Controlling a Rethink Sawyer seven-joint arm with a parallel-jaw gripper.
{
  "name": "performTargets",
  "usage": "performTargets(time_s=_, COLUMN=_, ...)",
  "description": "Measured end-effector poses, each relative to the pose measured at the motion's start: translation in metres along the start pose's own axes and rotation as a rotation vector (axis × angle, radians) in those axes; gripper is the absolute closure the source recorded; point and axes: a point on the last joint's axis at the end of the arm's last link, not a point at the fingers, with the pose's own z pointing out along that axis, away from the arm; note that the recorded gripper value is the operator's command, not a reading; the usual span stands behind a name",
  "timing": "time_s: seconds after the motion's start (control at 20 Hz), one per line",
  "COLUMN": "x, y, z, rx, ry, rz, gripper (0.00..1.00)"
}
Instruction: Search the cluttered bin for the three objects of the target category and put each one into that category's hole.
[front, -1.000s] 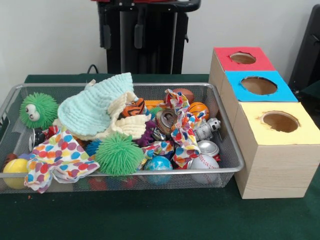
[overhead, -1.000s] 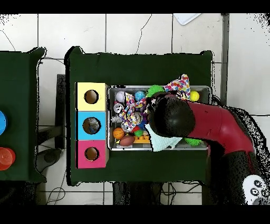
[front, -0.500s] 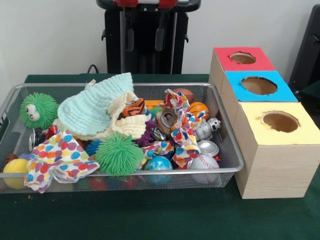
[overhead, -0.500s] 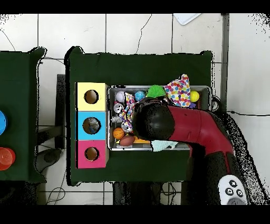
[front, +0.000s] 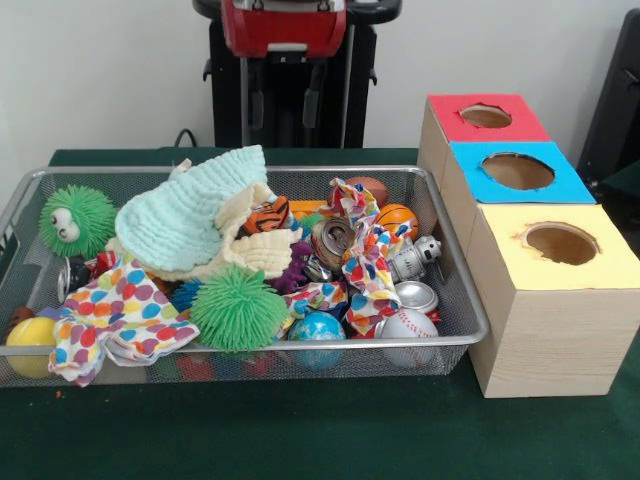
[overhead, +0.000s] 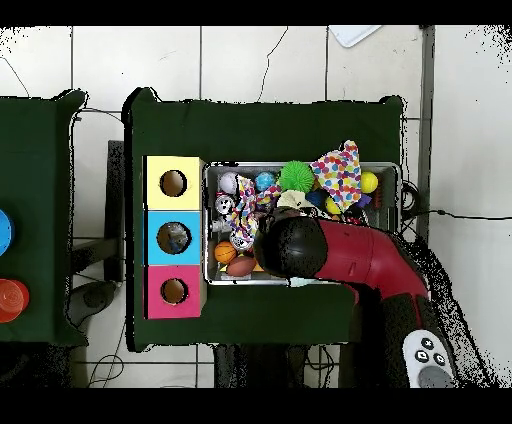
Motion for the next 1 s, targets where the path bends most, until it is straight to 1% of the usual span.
performTargets(time_s=0.1, x=0.007, y=0.001, z=0.011, rx=0.002, ry=-0.004, rz=0.007, gripper=0.00)
performTargets(time_s=0.2, x=0.010, y=0.001, z=0.019, rx=0.005, ry=-0.009, rz=0.010, gripper=0.00)
performTargets(time_s=0.25, x=0.012, y=0.001, z=0.026, rx=0.007, ry=-0.014, rz=0.012, gripper=0.00)
performTargets(time_s=0.4, x=0.014, y=0.002, z=0.039, rx=0.009, ry=-0.024, rz=0.014, gripper=0.00)
performTargets(time_s=0.55, x=0.017, y=0.007, z=0.055, rx=0.003, ry=-0.021, rz=0.013, gripper=0.00)
performTargets(time_s=0.8, x=0.021, y=0.018, z=0.069, rx=-0.014, ry=0.003, rz=0.009, gripper=0.00)
performTargets(time_s=1.0, x=0.023, y=0.025, z=0.076, rx=-0.025, ry=0.017, rz=0.011, gripper=0.00)
